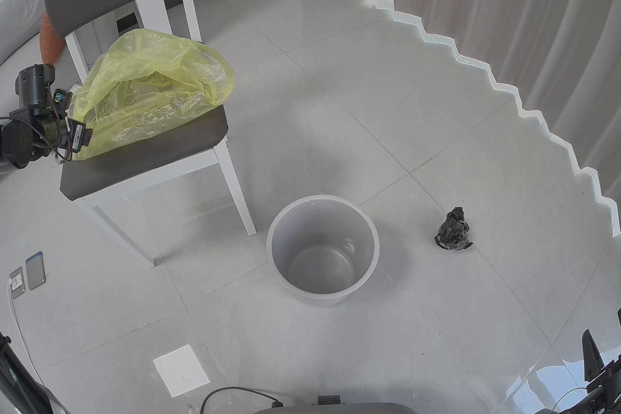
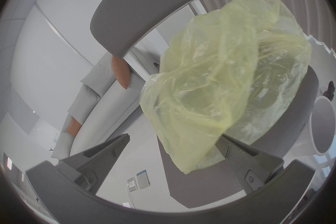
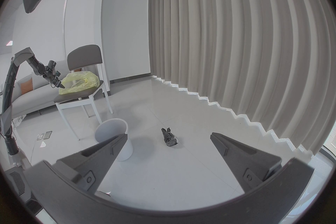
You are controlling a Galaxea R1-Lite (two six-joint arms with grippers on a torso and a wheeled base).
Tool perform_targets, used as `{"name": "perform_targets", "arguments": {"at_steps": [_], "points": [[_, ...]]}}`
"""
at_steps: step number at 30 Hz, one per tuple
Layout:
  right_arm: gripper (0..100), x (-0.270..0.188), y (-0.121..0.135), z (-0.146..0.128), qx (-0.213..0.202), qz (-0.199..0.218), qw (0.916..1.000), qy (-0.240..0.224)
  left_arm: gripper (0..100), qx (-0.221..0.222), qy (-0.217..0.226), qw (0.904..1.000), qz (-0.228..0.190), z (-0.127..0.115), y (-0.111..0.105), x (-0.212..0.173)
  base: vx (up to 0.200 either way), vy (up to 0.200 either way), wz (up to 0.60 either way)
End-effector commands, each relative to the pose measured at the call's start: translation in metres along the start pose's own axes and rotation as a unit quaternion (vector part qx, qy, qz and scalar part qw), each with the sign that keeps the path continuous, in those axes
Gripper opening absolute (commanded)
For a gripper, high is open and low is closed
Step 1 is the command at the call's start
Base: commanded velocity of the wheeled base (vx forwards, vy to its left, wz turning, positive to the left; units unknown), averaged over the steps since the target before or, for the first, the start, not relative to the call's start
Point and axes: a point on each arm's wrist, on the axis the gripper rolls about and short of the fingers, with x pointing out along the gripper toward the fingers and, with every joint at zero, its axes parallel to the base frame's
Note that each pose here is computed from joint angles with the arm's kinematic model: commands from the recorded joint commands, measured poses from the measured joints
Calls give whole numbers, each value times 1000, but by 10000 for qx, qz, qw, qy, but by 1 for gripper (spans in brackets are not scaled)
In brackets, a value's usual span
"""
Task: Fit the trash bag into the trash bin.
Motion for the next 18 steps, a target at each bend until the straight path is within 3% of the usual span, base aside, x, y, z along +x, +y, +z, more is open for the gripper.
{"name": "perform_targets", "arguments": {"at_steps": [1,4,5,14,17,18], "points": [[100,0,0,-5,0,1,10000,6,100,-24,75,10000,46,-5,4,10,0,0,0],[100,0,0,-5,7,-6,10000,6,100,-47,36,9999,98,-2,8,11,0,0,0],[100,0,0,-5,0,-6,10000,6,0,-50,23,9999,105,-2,9,12,0,0,0],[100,0,0,-5,8,-21,10000,-3,0,-104,27,9998,185,-2,15,16,0,0,0],[100,0,0,-4,17,-28,10000,-41,0,-457,-200,9987,-48,3,17,11,0,0,0],[100,-2,0,4,126,5,9995,-278,0,-636,-312,9973,-167,6,16,7,0,0,0]]}}
